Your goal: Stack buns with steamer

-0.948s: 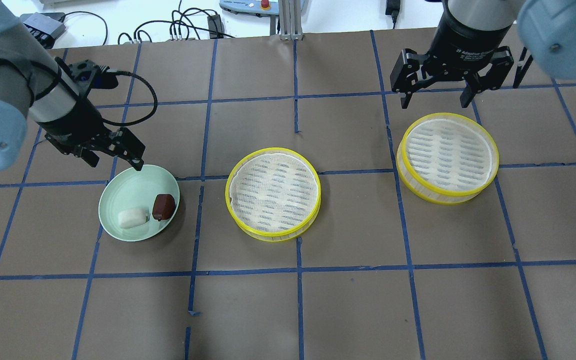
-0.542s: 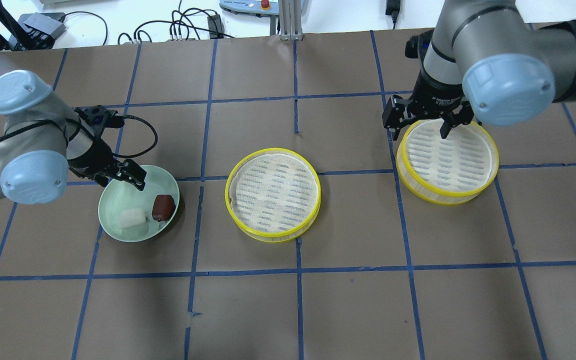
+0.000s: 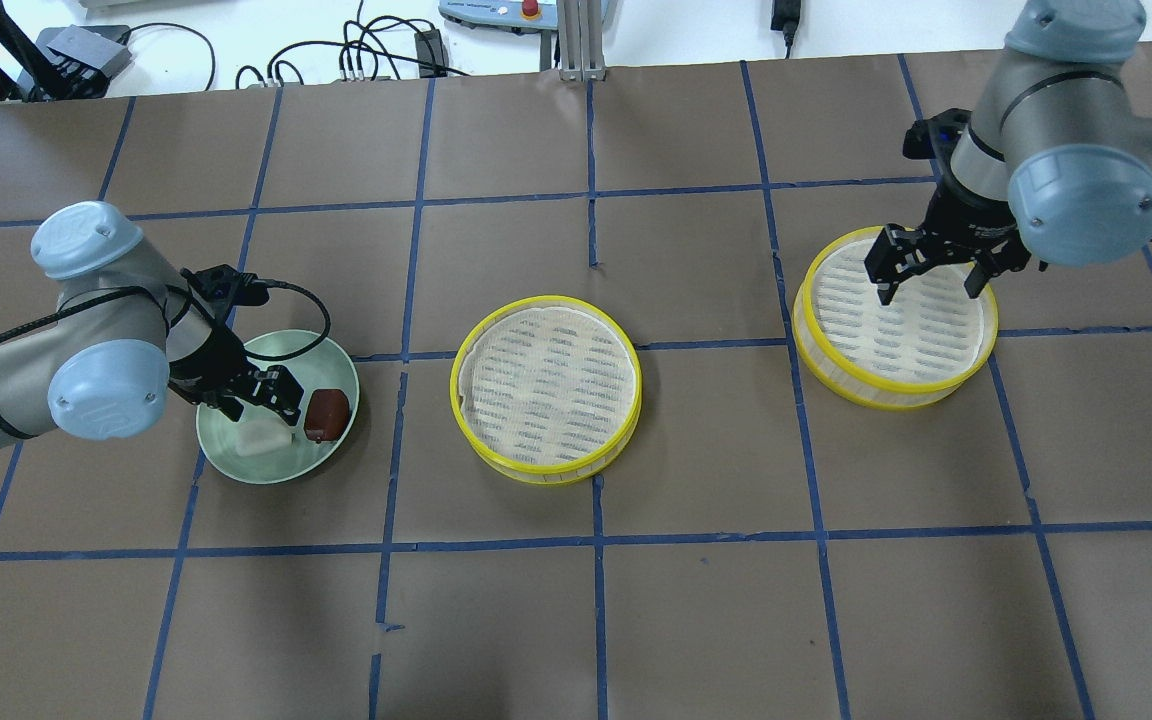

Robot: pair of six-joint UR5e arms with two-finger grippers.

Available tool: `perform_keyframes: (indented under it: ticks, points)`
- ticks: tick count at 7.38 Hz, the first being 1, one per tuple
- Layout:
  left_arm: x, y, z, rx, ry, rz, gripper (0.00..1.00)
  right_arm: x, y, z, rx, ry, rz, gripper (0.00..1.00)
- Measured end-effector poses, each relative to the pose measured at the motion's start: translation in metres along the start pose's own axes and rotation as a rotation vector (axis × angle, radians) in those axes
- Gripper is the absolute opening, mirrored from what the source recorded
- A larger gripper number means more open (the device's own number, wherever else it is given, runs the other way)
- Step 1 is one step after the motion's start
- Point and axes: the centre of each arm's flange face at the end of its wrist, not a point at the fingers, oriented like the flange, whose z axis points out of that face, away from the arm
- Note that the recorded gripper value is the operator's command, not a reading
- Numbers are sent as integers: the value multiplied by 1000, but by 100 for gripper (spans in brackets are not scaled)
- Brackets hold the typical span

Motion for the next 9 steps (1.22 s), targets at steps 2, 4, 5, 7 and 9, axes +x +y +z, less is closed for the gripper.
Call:
perform_keyframes:
  ticks: [2,4,5,7,9]
  points:
    - [-7,6,1,-33,-58,-52,2,64,-16,38,-1,21,23,67]
    - [-6,6,-14,-8,-86,-123,4,84,-25,63,6,5,41,52]
    - [-1,2,-33,17,-98,-152,6,84,-28,70,9,-17,43,49]
    - [28,-20,-102,41,-104,-185,6,84,-33,82,11,-34,43,11]
    - [109,-45,-159,49,-47,-277,6,84,-34,84,8,-37,41,5]
